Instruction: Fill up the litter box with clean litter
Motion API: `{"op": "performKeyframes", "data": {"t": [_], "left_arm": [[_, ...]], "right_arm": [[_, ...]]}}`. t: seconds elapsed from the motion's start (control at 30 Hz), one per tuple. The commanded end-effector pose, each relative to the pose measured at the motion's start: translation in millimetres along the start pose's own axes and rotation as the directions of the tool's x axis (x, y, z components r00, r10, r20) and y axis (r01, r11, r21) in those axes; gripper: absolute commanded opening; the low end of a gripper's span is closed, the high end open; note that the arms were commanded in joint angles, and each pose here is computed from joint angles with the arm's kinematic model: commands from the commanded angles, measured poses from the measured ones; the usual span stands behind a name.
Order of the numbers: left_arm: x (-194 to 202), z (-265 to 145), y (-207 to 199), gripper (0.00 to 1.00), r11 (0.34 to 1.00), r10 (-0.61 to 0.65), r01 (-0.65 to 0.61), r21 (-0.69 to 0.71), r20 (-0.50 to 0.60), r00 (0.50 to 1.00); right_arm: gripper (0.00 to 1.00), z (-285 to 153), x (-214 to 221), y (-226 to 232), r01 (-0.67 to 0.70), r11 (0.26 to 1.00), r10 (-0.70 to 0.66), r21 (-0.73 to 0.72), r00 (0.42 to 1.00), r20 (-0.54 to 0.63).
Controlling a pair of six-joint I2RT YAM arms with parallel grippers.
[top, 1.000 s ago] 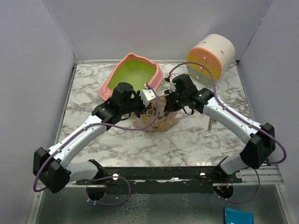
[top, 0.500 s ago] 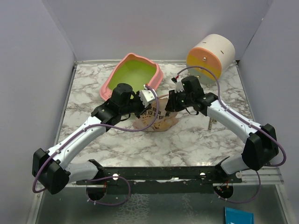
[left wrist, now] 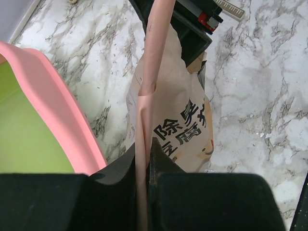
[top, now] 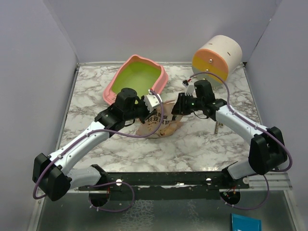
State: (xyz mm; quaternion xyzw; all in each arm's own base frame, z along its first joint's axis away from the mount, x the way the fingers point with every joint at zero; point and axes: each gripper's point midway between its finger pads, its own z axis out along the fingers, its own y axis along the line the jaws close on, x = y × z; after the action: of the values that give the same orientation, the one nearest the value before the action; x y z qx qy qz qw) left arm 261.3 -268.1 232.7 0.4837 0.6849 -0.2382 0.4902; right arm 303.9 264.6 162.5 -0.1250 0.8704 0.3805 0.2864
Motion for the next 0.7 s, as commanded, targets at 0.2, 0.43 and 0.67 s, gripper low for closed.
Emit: {"op": "performKeyframes", "data": {"t": [0.2,0.43,0.67], "left_arm": [[-13.2,-11.0,-4.3,0.03,1.0,0.01,-0.01,-0.002,0.049,0.999],[-15.6,-17.6,-4.2,0.0,1.0,0.014,-0.013,-0.012,0.049,0.999],[-17.2,-21.5,-2.2,0.0,1.0,0.016,-0.015,-0.026,0.044,0.999]], "right_arm": [[0.01,-25.6,-21.3,38.7,-0.145,0.957,0.157,-0.252,0.987,0.026],[0.01,-45.2,-36.6,39.6,-0.18,0.937,0.203,-0.3,0.978,0.049],[0.01,-66.6,-43.1,34.1,-0.218,0.915,0.249,-0.34,0.967,0.05]]}}
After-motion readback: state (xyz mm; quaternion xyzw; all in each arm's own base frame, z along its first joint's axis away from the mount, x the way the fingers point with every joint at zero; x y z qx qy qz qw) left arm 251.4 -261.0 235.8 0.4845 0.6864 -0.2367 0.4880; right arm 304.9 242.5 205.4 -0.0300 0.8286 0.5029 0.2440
